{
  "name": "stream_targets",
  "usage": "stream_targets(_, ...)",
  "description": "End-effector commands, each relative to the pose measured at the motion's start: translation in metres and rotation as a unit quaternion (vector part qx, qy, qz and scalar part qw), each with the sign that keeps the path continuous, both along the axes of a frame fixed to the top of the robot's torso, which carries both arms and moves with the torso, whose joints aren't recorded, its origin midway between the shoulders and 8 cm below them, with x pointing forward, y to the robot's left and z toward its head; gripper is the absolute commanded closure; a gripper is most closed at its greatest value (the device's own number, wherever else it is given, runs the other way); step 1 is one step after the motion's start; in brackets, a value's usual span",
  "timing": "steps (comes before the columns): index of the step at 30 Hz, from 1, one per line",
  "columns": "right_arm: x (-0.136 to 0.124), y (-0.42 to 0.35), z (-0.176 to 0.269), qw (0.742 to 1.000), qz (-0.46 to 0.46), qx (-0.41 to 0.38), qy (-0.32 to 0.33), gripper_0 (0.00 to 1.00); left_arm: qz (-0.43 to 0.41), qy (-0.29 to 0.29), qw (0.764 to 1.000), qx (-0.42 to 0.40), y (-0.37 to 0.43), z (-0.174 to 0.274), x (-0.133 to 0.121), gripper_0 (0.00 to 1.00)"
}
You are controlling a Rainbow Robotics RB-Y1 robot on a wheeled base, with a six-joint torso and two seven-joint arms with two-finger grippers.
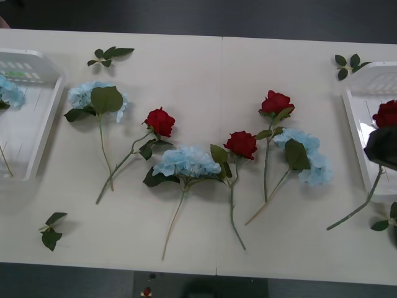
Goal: Put the red flowers into the right box and the blue flowers into the left box
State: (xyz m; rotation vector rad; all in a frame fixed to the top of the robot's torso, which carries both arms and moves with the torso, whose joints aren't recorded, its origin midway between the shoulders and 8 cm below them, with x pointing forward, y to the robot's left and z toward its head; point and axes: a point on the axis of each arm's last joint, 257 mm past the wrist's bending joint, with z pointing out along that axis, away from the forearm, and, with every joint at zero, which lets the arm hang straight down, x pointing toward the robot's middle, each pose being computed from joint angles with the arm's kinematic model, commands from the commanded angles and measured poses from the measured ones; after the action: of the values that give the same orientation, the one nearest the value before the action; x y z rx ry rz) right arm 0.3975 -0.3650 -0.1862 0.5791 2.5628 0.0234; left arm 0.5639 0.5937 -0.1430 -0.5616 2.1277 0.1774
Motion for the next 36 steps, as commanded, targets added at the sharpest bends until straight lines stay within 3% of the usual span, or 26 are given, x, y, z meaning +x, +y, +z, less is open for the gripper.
stream_targets(1,0.005,-0.042,0.045,0.997,0.039,-0.050,-0.034,1.00,-0.024,-0.033,0.999,-0.002,-0.010,0.036,0.013,0.00)
stream_targets(9,0.032,-0.132,0.078,0.989,0.102,-0.102,-0.033,1.00,-0.089,-0.045,0.992,-0.074,-0.092,0.042,0.027,0.00)
stream_targets(24,0.132,-0.230,0.063,0.976,0.149,-0.144,-0.062,1.00,-0.173,0.055,0.972,-0.150,-0.239,-0.017,0.003,0.00)
stream_targets(33,0.146,-0.242,0.033,0.973,0.139,-0.173,-0.058,0.99,-0.198,0.081,0.967,-0.142,-0.277,-0.061,-0.003,0.00)
stream_targets(36,0.145,-0.242,0.029,0.973,0.140,-0.172,-0.055,0.89,-0.202,0.093,0.966,-0.130,-0.283,-0.072,-0.005,0.00)
